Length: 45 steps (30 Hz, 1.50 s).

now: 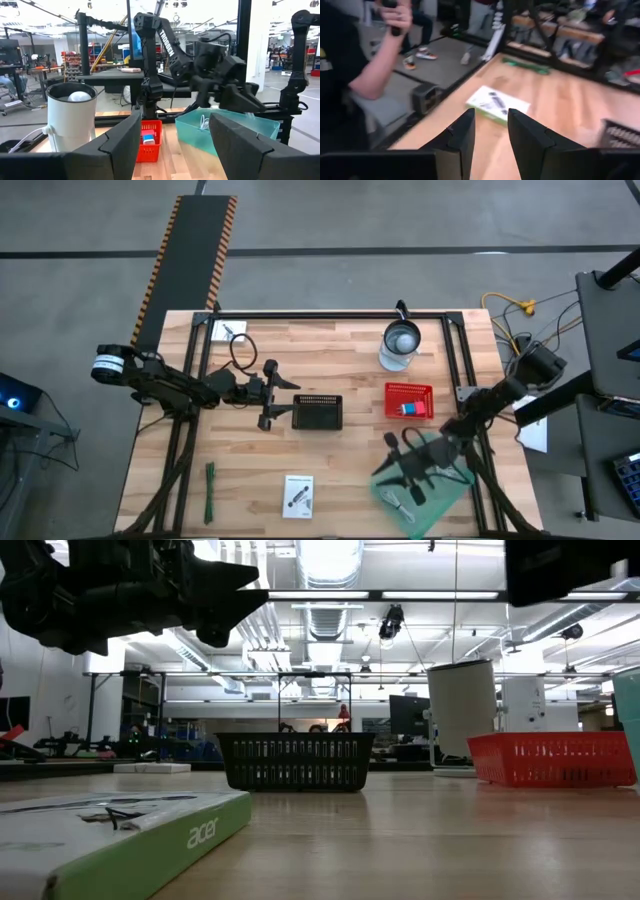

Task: Pick and place items into bin
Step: Put the green charger cable into the blue bin

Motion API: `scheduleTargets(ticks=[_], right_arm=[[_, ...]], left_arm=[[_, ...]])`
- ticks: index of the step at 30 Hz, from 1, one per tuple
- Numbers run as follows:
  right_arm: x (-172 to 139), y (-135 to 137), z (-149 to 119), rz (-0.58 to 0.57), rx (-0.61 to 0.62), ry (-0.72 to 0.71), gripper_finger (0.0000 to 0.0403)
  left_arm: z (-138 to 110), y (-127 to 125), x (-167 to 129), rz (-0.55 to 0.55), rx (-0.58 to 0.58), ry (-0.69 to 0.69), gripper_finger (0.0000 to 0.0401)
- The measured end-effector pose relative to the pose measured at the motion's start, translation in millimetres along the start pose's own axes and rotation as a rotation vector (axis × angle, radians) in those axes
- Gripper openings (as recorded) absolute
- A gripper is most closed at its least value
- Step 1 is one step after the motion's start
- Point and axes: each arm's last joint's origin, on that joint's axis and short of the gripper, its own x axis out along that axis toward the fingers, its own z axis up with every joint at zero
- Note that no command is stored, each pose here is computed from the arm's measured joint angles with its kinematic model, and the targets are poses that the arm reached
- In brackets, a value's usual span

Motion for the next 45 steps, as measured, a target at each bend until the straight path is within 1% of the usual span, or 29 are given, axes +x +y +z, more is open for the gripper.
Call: scheduleTargets(ticks=[2, 7, 16, 18, 20, 24, 30, 35, 40, 45], right_arm=[[-2.2, -9.1, -1.3, -0.035, -0.012, -0.018, 0.0104], [-3.1, -30.0, -1.1, -0.116, 0.002, -0.037, 0.0103], [-1.0, -48.6, -3.2, -0.186, 0.002, -0.021, 0.0093], [-0.8, -50.6, -3.5, -0.194, 0.003, -0.02, 0.0095], [-0.7, -52.5, -3.6, -0.201, 0.004, -0.019, 0.0096], [-0.5, -55.1, -4.0, -0.211, 0.001, -0.016, 0.0098], [-1.2, -59.7, -1.3, -0.234, -0.098, -0.014, 0.0089], [-0.5, -65.9, 4.0, -0.261, -0.098, -0.03, 0.0082], [0.4, -72.6, 6.7, -0.287, -0.124, -0.029, 0.0083], [-0.5, -78.9, 9.1, -0.313, -0.115, -0.035, 0.0083]], left_arm=[[0.5, 0.0, 0.2, 0.0, -0.002, -0.004, 0.0219], [2.9, 0.1, 2.1, 0.0, -0.002, -0.016, 0.0219], [1.2, 0.0, 1.6, -0.002, -0.01, -0.007, 0.0219], [1.5, 0.0, 1.7, -0.003, -0.063, -0.008, 0.0219], [1.6, 0.0, 1.7, -0.004, -0.139, -0.008, 0.0219], [1.0, -0.2, 1.6, -0.007, -0.319, -0.002, 0.0219], [-3.5, -0.5, 1.8, 0.006, -0.585, 0.047, 0.0219], [-7.2, -0.5, 1.8, 0.03, -0.721, 0.081, 0.0219], [-9.9, 0.0, 2.0, 0.07, -0.829, 0.101, 0.0219], [-16.9, -1.6, 1.2, 0.126, -0.946, 0.17, 0.0219]])
